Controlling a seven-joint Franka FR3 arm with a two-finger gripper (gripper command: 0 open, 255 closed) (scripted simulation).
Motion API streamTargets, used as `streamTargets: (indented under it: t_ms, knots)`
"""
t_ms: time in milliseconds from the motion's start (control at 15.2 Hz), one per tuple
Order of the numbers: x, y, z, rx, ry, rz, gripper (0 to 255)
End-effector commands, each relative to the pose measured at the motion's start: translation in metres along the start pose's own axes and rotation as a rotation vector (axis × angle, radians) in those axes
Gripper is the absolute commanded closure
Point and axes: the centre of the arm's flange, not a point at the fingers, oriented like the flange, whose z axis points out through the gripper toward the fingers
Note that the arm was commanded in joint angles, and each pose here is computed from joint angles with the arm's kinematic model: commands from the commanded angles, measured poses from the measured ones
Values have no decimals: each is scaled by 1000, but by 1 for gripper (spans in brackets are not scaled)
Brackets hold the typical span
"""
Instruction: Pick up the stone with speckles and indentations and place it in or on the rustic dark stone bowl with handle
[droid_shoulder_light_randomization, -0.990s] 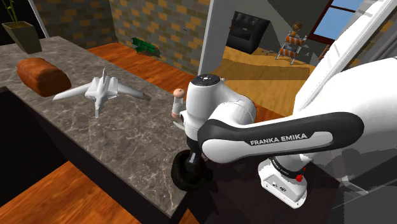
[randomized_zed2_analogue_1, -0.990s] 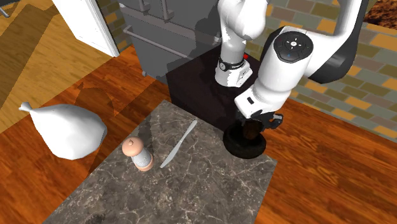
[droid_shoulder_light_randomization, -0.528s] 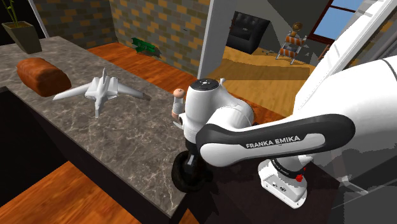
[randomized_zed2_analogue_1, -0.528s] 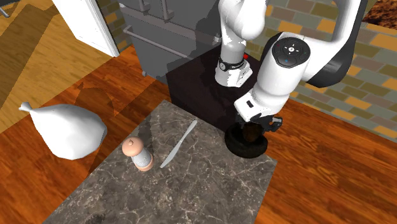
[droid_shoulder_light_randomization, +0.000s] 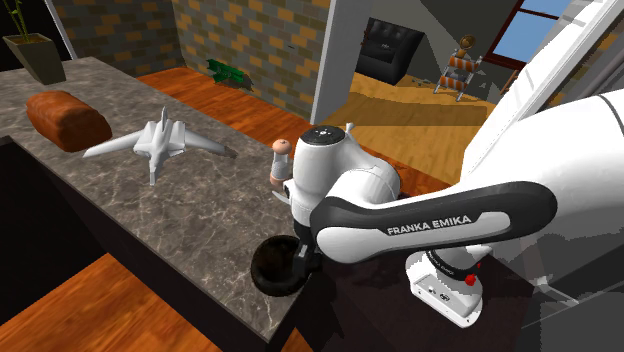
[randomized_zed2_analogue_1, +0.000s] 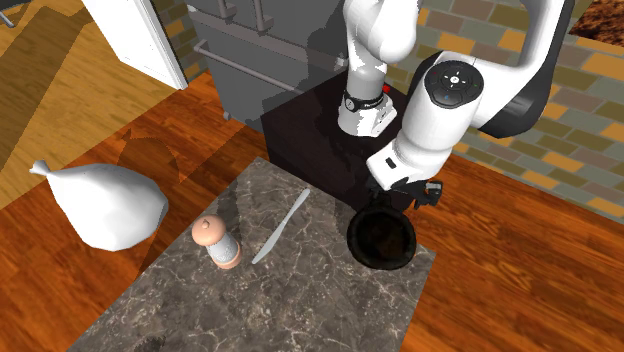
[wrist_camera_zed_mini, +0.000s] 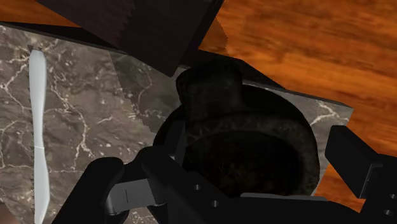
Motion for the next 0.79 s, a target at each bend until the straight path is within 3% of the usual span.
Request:
streamTargets:
  t_ms: [0,198,726]
  knots:
    - [1,0,-14,0,0,0,0]
    - [1,0,-50,0,0,0,0]
    - [1,0,-50,0,0,0,0]
